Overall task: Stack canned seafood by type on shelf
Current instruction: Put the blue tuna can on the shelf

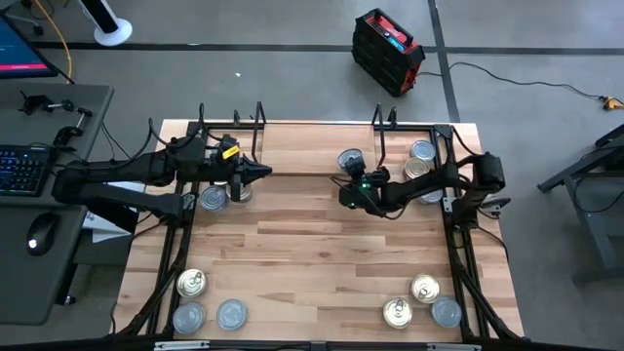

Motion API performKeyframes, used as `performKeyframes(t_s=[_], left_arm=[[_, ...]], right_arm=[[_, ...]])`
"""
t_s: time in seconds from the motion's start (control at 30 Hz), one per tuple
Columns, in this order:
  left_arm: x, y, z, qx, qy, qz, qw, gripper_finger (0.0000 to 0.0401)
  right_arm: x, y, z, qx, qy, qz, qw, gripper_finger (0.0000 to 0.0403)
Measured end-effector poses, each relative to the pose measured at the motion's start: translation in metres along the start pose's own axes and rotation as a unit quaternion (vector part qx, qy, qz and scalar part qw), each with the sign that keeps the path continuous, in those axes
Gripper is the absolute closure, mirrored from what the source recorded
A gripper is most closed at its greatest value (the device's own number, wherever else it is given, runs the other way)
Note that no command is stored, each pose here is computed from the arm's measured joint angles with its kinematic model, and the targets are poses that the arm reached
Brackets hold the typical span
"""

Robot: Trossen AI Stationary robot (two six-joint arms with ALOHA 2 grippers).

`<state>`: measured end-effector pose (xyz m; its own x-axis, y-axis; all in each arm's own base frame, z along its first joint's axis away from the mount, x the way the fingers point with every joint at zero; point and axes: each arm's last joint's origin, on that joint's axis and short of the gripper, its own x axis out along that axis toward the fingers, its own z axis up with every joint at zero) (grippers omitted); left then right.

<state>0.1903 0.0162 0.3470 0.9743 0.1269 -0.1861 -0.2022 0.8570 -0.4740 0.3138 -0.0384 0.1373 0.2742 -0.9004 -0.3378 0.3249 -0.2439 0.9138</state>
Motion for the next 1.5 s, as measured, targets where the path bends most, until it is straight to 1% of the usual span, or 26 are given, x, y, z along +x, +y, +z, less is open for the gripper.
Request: performKeyframes(t_s=[0.13,0.17,0.2,0.3,0.37,0.43,0.5,0.7,0.8,0.93,1.1,1.23,1.4,1.5], left_arm=[[0.000,0.000,0.000,0.002,0.000,0.000,1.000,0.0401],[0.000,0.000,0.000,0.004,0.001,0.000,1.000,0.0401],[0.000,0.000,0.000,0.004,0.001,0.000,1.000,0.0401],[0.000,0.000,-0.001,0.005,0.004,0.001,1.000,0.0400],[0.000,0.001,-0.001,0.005,0.006,0.003,1.000,0.0400],[0.000,0.001,-0.002,0.005,0.009,0.004,1.000,0.0400],[0.000,0.001,-0.002,0.005,0.013,0.006,1.000,0.0400],[0.000,0.002,-0.003,0.006,0.015,0.007,1.000,0.0400],[0.000,0.002,-0.003,0.007,0.015,0.007,1.000,0.0400],[0.000,0.002,-0.003,0.007,0.014,0.007,1.000,0.0400],[0.000,0.002,-0.003,0.007,0.014,0.008,1.000,0.0400],[0.000,0.002,-0.003,0.011,0.014,0.007,1.000,0.0400],[0.000,0.002,-0.003,0.009,0.014,0.007,1.000,0.0400],[0.000,0.002,-0.003,0.009,0.014,0.007,1.000,0.0400]], right_arm=[[0.000,0.000,0.000,-0.004,0.000,0.000,1.000,0.0289],[0.000,0.000,0.000,-0.006,-0.001,-0.001,1.000,0.0279],[0.000,0.000,0.000,-0.007,-0.001,-0.001,1.000,0.0260],[0.000,-0.001,0.000,-0.009,-0.001,-0.002,1.000,0.0183],[0.000,-0.001,0.001,-0.009,-0.001,-0.002,1.000,0.0142],[0.000,-0.001,0.000,-0.009,0.001,-0.003,1.000,0.0116],[0.000,-0.001,0.000,-0.009,0.009,-0.008,1.000,0.0104],[-0.001,0.003,0.007,-0.020,0.065,-0.060,0.996,0.0098],[-0.005,0.009,0.014,-0.018,0.058,-0.064,0.996,0.0097],[-0.009,0.017,0.027,-0.032,0.047,-0.075,0.996,0.0097],[0.000,0.023,0.037,-0.019,0.036,-0.083,0.996,0.0096],[0.008,0.022,0.040,-0.030,0.058,-0.112,0.992,0.0096],[0.005,0.021,0.039,-0.044,0.073,-0.122,0.989,0.0096],[0.005,0.020,0.040,-0.021,0.065,-0.123,0.990,0.0096]])
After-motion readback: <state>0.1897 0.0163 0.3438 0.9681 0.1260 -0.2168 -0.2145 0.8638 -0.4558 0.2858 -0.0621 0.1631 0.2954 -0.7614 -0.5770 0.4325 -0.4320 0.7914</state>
